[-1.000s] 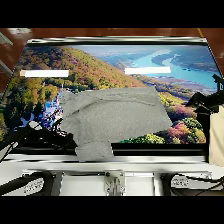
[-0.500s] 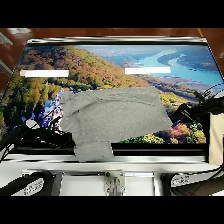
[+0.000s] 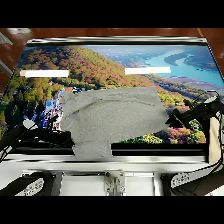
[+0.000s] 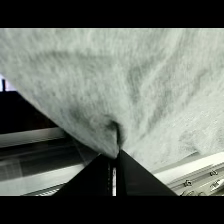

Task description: Fold the shirts.

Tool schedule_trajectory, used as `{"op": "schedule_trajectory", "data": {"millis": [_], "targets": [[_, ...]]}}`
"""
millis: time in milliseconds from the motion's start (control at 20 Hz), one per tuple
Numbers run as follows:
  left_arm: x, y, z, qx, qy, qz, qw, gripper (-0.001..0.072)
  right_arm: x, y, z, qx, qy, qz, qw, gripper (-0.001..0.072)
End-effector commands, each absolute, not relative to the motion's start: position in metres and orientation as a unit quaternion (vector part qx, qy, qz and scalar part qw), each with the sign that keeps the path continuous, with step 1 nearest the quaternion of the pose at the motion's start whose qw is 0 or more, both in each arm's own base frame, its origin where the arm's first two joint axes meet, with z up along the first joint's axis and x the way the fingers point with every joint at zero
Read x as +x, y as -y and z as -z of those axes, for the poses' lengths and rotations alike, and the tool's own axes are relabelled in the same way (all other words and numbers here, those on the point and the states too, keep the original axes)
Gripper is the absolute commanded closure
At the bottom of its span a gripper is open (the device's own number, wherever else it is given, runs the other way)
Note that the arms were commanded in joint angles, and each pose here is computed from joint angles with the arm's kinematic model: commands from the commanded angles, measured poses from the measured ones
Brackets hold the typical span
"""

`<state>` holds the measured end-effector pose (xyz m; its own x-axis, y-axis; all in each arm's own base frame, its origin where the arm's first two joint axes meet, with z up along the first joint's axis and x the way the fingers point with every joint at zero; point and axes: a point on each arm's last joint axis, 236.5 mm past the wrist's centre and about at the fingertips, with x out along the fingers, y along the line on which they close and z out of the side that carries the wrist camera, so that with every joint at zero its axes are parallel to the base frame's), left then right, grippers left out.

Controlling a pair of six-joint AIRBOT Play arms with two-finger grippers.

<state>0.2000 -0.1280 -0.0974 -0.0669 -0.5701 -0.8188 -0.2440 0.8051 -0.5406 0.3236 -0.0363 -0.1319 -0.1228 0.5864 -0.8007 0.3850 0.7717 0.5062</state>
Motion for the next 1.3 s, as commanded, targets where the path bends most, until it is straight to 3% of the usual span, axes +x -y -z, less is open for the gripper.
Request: {"op": "schedule_trajectory", "data": {"millis": [0, 150, 250, 400, 550, 700, 850, 1000, 1250], "targets": [[0.211, 0.125, 0.096, -0.29, -0.708, 0.117, 0.634, 0.0669, 0.341, 0.028, 0.145, 0.31, -0.729, -0.074, 0.605, 0.0644], [0.247, 0.111, 0.066, -0.244, -0.666, 0.127, 0.694, 0.067, 0.362, 0.004, 0.109, 0.295, -0.695, -0.134, 0.642, 0.0653], [0.295, 0.096, 0.005, -0.214, -0.596, 0.122, 0.764, 0.067, 0.394, 0.002, 0.053, 0.268, -0.634, -0.162, 0.707, 0.0654], [0.368, 0.072, -0.186, -0.171, -0.385, 0.135, 0.897, 0.067, 0.46, 0.016, -0.115, 0.202, -0.439, -0.166, 0.859, 0.0654], [0.346, 0.055, -0.425, -0.118, -0.108, 0.14, 0.977, 0.0669, 0.445, 0.01, -0.345, 0.091, -0.177, -0.159, 0.967, 0.0653], [0.258, 0.064, -0.562, -0.068, 0.067, 0.153, 0.984, 0.0669, 0.358, 0.006, -0.507, 0.015, 0.034, -0.09, 0.995, 0.0653], [0.189, 0.068, -0.608, -0.039, 0.151, 0.144, 0.977, 0.0669, 0.264, 0.005, -0.569, -0.035, 0.121, -0.013, 0.992, 0.0653], [0.157, 0.057, -0.599, -0.033, 0.147, 0.109, 0.983, 0.0669, 0.204, 0.006, -0.562, -0.05, 0.104, 0.039, 0.993, 0.0653], [0.131, 0.054, -0.581, -0.024, 0.126, 0.092, 0.988, 0.0669, 0.166, 0.005, -0.532, -0.064, 0.045, 0.068, 0.995, 0.0653]]}}
